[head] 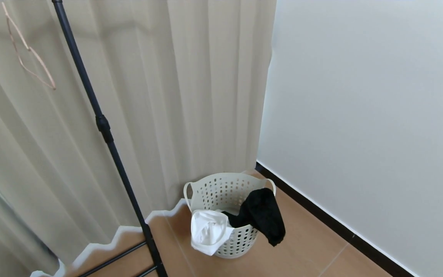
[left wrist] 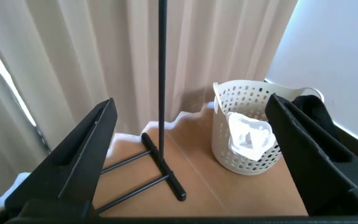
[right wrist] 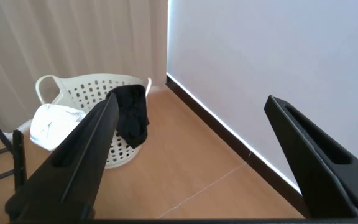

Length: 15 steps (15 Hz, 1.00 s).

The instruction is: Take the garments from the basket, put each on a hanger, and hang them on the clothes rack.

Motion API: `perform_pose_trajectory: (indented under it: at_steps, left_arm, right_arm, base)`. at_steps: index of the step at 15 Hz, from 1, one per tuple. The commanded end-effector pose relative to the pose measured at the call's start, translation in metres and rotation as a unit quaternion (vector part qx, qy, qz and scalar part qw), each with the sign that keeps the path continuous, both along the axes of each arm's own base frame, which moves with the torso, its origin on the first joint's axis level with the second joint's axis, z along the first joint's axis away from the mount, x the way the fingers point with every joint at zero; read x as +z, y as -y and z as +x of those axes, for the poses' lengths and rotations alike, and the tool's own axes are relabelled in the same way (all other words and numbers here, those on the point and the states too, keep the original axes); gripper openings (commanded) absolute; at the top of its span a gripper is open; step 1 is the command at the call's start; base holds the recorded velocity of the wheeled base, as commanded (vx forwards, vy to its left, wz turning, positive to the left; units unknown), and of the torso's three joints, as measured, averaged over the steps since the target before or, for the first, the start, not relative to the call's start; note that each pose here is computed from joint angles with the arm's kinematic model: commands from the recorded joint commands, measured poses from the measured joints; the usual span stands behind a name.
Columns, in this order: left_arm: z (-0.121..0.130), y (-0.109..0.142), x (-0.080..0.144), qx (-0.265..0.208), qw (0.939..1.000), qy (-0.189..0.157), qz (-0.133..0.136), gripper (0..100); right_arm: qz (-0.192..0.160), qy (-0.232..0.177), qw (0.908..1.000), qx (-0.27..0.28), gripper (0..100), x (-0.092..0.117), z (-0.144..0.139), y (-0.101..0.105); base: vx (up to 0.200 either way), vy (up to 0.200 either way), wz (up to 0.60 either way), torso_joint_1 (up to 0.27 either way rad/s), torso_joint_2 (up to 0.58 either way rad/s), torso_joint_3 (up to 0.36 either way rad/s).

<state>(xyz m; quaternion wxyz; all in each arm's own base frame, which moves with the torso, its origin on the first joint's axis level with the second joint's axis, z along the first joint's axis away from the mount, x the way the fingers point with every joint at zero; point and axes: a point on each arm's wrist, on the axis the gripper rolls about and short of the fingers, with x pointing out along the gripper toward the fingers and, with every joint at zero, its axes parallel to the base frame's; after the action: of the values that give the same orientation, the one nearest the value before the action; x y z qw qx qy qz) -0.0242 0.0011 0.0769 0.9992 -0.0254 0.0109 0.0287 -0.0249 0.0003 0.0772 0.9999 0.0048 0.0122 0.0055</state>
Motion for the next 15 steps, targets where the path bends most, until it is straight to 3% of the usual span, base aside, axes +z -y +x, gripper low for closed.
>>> perform_pose_trajectory:
  at_steps: [1, 5, 15]
  left_arm:
    - [0.0, 0.0, -0.0001, 0.0, 1.0, -0.001, 0.0, 100]
    - [0.0, 0.0, -0.0001, 0.0, 1.0, -0.001, -0.001, 100]
    - [0.0, 0.0, -0.0001, 0.0, 1.0, -0.001, -0.001, 100]
  right_arm:
    - [0.0, 0.0, 1.0, 0.0, 100, 0.0001, 0.0001, 0.0]
    - [-0.001, 0.0, 1.0, 0.0, 100, 0.0001, 0.0001, 0.0]
    - [-0.001, 0.0, 1.0, 0.0, 100, 0.0001, 0.0001, 0.0]
  base:
    - [0.2, 0.0, 0.0, 0.002, 0.01, 0.002]
    - [0.2, 0.05, 0.0, 0.004, 0.0, 0.004]
    - [0.0, 0.0, 0.0, 0.0, 0.0, 0.0]
